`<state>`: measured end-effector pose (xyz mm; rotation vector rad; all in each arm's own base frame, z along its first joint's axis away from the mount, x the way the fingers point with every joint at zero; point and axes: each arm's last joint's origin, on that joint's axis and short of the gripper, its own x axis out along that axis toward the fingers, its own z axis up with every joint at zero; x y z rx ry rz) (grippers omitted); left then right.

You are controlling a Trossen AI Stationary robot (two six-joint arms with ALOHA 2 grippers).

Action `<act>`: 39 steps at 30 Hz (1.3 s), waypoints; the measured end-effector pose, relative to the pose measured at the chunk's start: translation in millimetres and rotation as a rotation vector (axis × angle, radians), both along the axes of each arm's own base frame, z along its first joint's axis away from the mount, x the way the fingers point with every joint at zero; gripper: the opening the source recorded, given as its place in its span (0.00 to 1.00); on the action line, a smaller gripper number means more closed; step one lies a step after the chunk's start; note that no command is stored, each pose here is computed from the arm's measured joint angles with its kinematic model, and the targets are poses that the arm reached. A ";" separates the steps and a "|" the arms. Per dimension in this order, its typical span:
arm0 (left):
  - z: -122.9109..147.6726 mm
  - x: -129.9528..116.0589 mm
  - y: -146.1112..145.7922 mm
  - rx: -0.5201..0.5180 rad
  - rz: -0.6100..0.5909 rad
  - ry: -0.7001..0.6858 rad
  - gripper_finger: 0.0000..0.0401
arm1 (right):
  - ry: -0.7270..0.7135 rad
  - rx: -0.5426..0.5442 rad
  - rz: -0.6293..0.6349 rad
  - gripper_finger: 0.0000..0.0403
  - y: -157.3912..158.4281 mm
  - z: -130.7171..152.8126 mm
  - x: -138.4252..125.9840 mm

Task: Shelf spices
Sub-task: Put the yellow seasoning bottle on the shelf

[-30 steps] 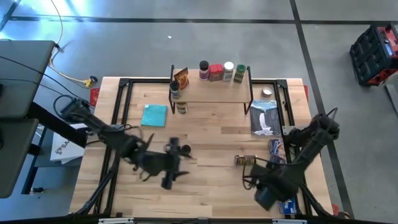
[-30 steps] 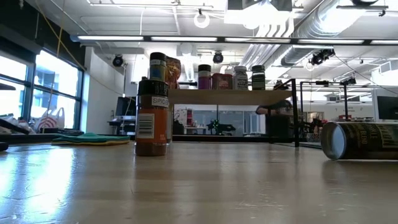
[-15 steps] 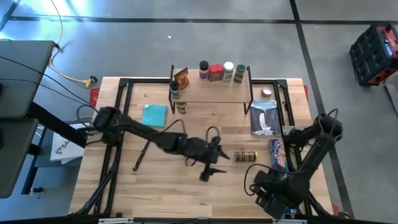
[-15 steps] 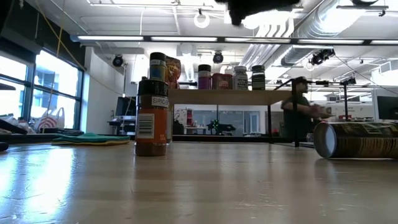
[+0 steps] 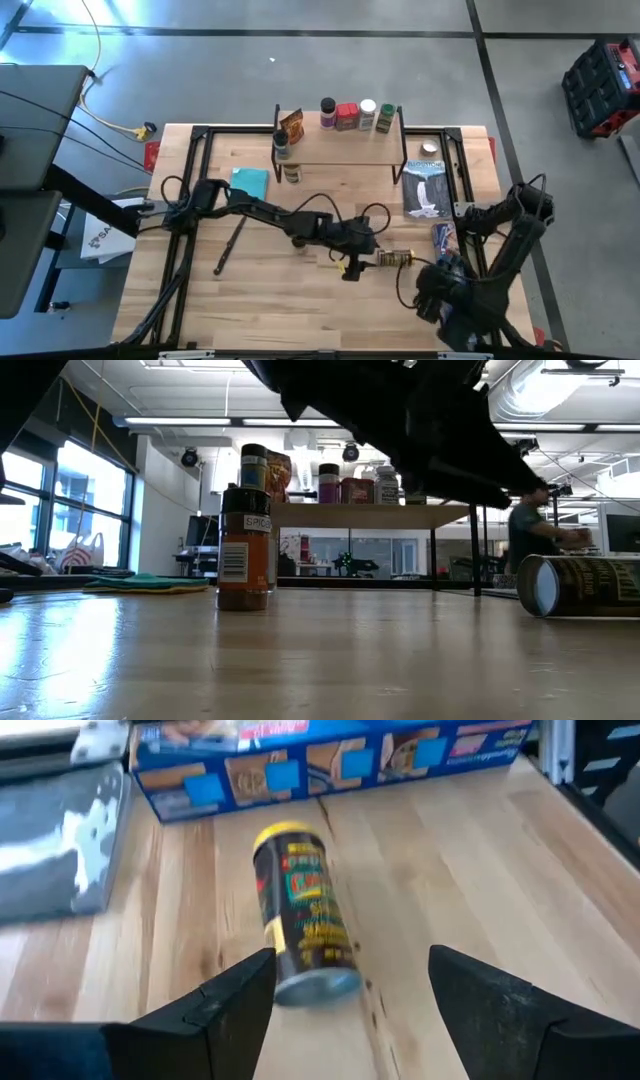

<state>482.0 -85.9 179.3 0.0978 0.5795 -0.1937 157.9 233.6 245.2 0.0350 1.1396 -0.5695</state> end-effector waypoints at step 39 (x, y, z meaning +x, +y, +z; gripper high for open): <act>-0.7 -14.4 -38.4 0.018 0.178 0.047 0.65 | 0.196 0.241 0.439 0.83 -126.0 -84.3 18.9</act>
